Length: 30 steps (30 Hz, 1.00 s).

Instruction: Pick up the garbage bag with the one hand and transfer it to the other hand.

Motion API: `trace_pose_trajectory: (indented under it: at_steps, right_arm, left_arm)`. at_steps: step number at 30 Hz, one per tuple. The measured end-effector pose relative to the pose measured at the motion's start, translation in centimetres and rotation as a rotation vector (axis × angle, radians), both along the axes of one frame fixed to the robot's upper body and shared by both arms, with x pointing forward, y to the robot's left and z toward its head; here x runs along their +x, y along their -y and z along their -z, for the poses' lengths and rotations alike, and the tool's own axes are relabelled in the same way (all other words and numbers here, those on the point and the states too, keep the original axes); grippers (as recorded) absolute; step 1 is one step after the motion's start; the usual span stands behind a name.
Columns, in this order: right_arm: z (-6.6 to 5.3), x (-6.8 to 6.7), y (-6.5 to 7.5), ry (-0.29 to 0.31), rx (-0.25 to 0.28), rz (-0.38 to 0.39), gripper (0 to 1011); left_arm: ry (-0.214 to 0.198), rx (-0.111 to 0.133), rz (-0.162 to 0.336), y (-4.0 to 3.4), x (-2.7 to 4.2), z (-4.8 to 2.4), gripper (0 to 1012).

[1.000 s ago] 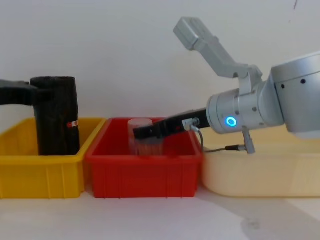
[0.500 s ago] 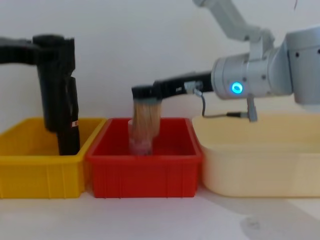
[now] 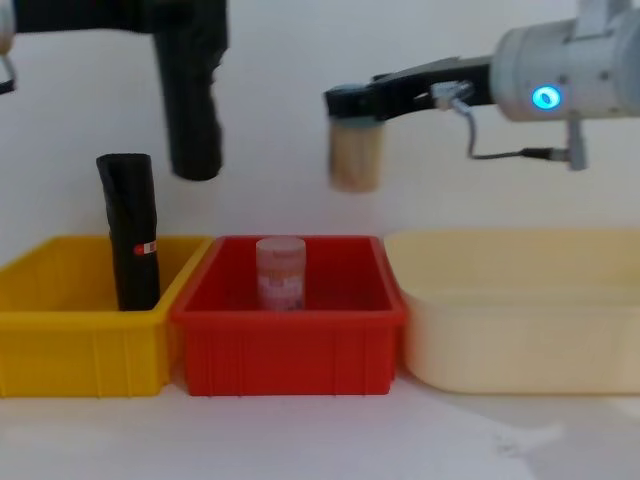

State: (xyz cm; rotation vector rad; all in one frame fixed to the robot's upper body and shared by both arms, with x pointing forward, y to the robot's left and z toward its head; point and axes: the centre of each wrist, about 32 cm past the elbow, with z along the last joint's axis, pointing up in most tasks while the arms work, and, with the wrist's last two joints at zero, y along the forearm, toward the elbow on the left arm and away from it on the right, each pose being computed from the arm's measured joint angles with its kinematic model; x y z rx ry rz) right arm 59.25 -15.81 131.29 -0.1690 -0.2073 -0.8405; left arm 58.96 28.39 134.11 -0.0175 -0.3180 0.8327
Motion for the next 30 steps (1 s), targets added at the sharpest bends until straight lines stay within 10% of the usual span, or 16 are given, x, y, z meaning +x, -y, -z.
trace_pose_trajectory:
  at_steps: [15, 30]
  right_arm:
    - [-0.1, -3.1, 5.0, 0.043, -0.038, 0.176, 654]
    - [1.2, -3.8, 8.4, 0.016, -0.062, 0.294, 654]
  left_arm:
    - [-0.018, -0.003, 0.178, 5.52, 3.74, -2.61, 548]
    - [-0.071, 0.003, 0.288, 10.13, 6.77, -2.29, 548]
